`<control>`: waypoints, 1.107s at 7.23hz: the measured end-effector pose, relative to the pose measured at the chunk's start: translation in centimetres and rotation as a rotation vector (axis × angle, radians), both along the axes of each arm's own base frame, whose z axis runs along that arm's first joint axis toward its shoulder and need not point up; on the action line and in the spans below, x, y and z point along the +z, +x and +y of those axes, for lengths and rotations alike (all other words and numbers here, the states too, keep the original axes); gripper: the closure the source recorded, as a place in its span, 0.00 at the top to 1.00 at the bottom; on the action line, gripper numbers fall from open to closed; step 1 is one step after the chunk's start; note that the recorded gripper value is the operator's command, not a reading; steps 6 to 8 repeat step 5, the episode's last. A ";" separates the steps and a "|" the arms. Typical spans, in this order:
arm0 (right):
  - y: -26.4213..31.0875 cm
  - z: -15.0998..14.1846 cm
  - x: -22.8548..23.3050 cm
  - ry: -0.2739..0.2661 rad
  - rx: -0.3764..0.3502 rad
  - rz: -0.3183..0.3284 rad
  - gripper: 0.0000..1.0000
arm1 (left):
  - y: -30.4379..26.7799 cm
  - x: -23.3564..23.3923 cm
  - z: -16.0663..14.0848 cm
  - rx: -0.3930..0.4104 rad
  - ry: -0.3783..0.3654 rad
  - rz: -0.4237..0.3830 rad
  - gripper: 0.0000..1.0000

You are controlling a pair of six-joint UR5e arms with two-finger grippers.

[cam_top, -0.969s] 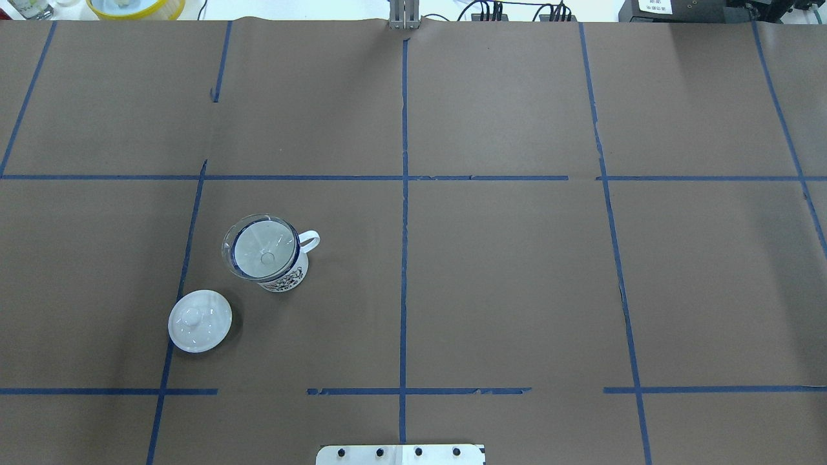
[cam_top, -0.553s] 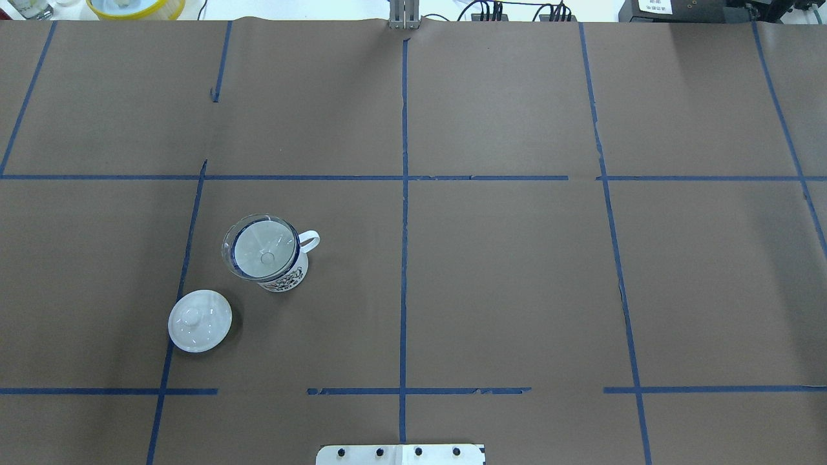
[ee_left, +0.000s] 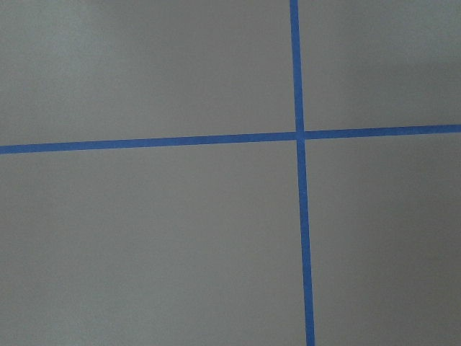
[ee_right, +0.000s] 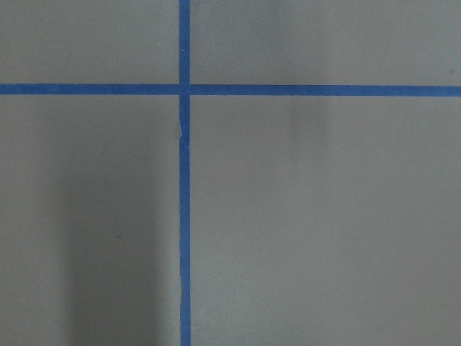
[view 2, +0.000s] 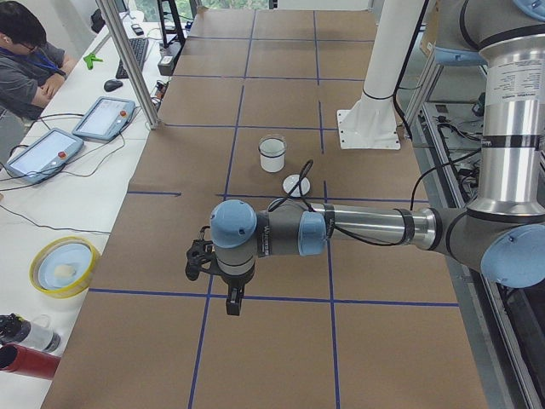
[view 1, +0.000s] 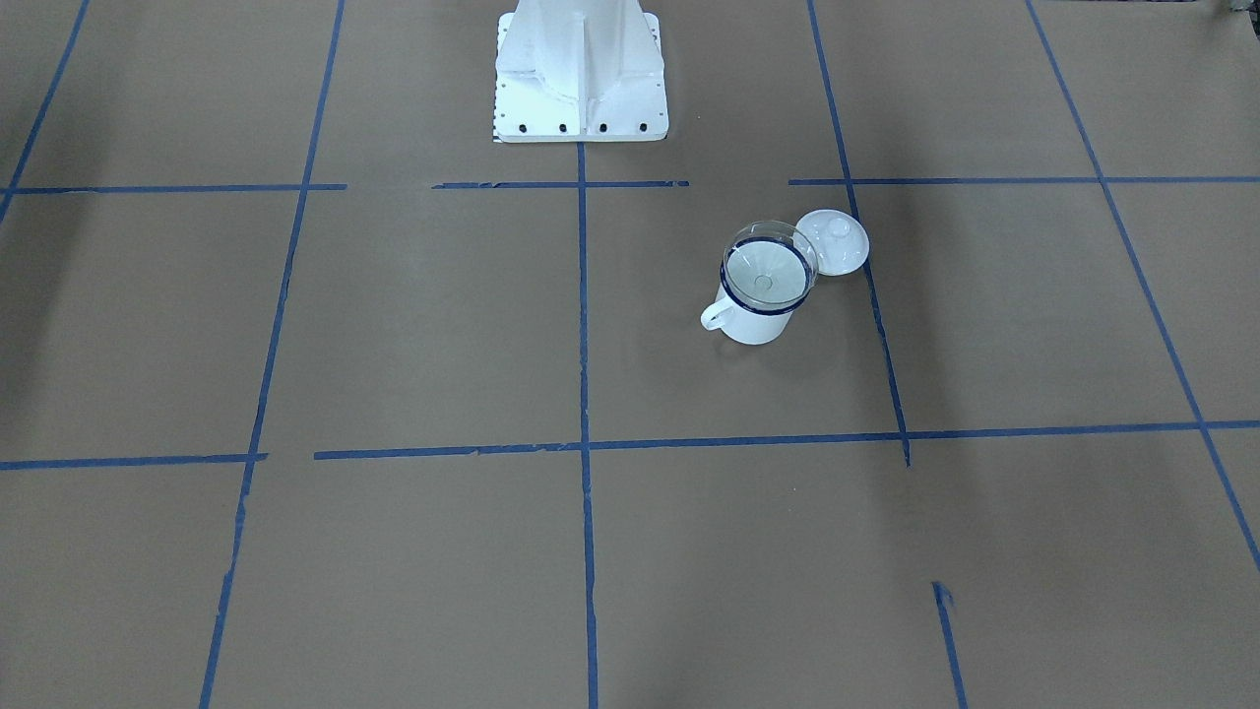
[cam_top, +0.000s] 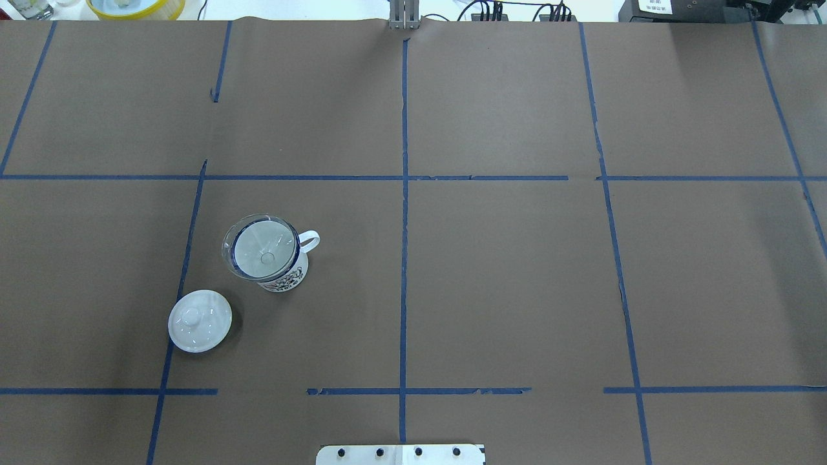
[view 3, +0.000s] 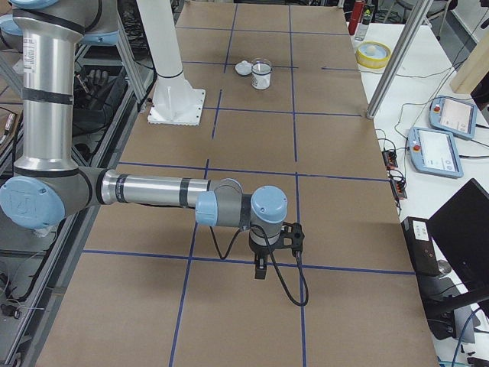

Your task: Place funnel on cup

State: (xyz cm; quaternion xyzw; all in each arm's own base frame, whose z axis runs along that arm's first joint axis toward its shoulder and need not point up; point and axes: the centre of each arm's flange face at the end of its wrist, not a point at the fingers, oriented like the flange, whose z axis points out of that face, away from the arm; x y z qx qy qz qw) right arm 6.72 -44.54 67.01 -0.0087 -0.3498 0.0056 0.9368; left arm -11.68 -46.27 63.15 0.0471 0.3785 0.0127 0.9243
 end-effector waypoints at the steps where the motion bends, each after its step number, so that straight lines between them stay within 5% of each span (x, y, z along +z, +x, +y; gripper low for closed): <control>1: 0.0 0.0 0.0 0.000 0.000 0.000 1.00 | 0.0 -0.1 -0.1 0.000 0.002 0.000 1.00; 8: 0.0 0.0 0.0 0.000 0.000 0.000 1.00 | 0.0 -0.1 -0.1 0.000 0.003 -0.001 1.00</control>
